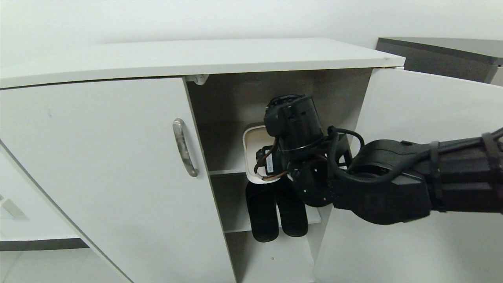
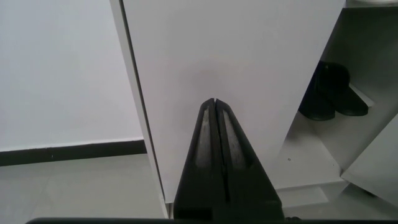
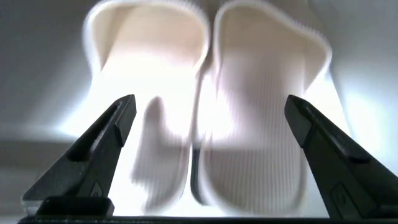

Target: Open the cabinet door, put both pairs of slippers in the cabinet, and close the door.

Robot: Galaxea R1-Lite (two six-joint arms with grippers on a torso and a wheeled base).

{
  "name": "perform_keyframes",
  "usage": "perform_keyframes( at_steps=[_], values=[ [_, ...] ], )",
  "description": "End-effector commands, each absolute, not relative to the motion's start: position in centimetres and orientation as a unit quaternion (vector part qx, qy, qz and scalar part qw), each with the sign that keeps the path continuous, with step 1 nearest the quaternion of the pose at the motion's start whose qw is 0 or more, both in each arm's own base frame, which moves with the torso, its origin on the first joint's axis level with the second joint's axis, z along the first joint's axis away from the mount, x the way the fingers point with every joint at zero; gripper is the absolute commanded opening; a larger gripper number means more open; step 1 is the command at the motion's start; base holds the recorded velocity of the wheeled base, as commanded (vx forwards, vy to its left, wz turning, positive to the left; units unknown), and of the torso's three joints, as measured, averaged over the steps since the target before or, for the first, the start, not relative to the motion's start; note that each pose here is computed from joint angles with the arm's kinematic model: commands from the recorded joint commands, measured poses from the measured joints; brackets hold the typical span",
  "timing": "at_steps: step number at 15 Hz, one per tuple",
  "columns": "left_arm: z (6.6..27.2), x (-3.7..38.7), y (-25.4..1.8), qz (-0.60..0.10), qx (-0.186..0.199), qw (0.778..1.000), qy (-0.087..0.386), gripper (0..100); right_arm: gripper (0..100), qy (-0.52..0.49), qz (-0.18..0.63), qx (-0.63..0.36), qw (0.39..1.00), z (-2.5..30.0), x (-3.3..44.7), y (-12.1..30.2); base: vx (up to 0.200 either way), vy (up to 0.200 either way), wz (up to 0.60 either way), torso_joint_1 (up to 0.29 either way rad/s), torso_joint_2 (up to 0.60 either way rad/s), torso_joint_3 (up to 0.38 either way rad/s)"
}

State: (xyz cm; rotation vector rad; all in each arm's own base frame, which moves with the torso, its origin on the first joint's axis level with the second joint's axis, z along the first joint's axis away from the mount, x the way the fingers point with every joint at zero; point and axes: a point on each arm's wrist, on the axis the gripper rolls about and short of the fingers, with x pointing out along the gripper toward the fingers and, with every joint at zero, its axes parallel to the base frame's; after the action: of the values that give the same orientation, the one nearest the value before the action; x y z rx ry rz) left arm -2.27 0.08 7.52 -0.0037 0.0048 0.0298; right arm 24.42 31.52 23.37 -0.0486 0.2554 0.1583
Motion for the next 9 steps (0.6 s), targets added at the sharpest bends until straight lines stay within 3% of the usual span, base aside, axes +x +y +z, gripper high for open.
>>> perform_keyframes(
  at_steps=[1,4,9],
  values=[
    [7.5,-2.3,0.1,0.015,-0.002,1.0,0.002,0,100,0.12,0.128,-0.019,0.984,24.7,19.5,29.6,0.0,0.0,0.0,0.0,0.0,0.0],
    [7.5,-2.3,0.1,0.015,-0.002,1.0,0.002,0,100,0.123,0.2,-0.01,0.972,24.0,16.2,27.7,0.0,0.0,0.0,0.0,0.0,0.0],
    [7.5,-2.3,0.1,0.015,-0.001,1.0,0.002,0,100,0.109,0.232,0.009,0.967,21.5,14.3,26.1,0.0,0.0,0.0,0.0,0.0,0.0]
  ],
)
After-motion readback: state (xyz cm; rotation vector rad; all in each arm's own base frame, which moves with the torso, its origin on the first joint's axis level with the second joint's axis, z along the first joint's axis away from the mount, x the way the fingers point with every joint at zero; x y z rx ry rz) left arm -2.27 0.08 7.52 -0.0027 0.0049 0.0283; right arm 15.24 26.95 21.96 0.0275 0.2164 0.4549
